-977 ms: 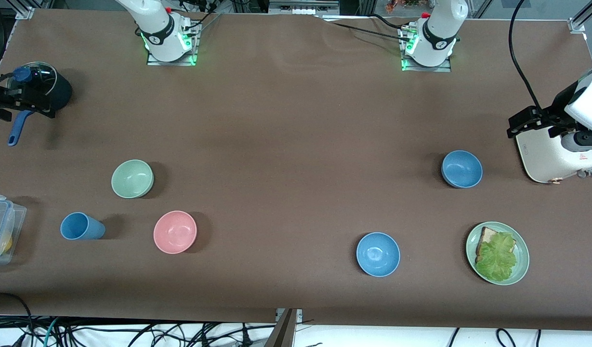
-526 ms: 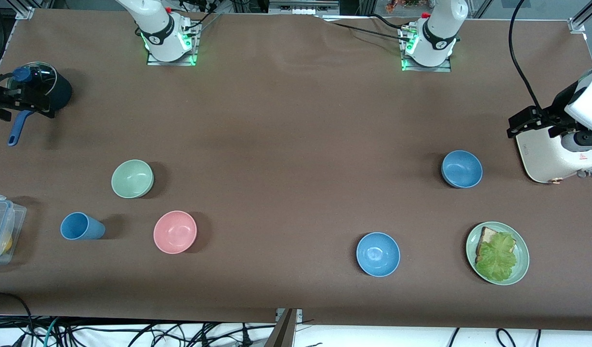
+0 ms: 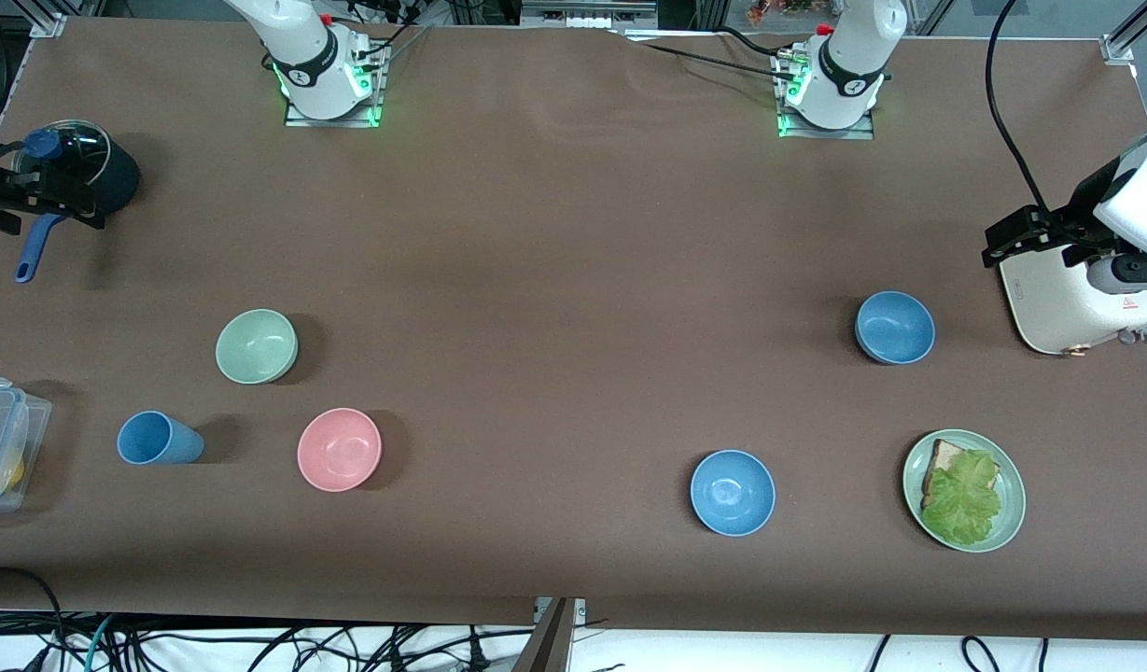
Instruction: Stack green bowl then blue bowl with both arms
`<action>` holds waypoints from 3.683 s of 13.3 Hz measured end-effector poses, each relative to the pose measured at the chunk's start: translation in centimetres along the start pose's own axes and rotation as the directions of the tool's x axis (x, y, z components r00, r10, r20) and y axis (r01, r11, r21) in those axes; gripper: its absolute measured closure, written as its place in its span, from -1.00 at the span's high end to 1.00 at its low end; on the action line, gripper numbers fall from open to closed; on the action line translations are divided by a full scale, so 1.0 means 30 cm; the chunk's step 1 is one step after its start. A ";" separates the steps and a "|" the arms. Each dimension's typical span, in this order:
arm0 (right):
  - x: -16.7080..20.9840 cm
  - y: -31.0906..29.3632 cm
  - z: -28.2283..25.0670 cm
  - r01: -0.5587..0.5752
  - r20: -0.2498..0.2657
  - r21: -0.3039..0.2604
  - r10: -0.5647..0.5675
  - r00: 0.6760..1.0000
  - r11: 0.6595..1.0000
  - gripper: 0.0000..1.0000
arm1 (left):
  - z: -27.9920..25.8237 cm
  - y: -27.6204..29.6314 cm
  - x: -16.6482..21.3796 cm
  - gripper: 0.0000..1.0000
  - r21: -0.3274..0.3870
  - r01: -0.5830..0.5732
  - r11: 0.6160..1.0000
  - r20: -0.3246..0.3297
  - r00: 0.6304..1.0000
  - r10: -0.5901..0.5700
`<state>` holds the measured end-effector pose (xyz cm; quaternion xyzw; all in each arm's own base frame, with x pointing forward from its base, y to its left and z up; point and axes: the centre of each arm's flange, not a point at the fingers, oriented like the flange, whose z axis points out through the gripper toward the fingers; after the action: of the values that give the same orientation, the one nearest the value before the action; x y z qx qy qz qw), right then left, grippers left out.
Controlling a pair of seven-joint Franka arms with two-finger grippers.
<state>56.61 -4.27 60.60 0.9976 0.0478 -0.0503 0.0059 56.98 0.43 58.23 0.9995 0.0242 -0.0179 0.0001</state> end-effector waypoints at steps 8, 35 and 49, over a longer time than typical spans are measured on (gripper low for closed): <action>0.000 0.001 0.000 0.000 0.000 0.000 0.000 1.000 1.000 0.98 | -0.001 0.000 0.000 1.00 0.000 0.000 1.000 -0.001 1.000 0.000; 0.007 0.006 0.008 -0.003 0.002 -0.011 0.003 1.000 1.000 0.98 | -0.008 0.009 0.007 1.00 -0.001 -0.005 1.000 -0.008 1.000 0.005; 0.268 0.053 0.444 -0.009 0.107 -0.035 0.013 0.994 0.999 0.98 | -0.009 0.018 0.007 1.00 -0.001 -0.009 1.000 -0.009 1.000 0.009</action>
<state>63.39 -5.31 46.56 0.9934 0.0427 -0.1030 0.0258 57.21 -0.09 58.51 0.9997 0.0197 -0.0135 0.0004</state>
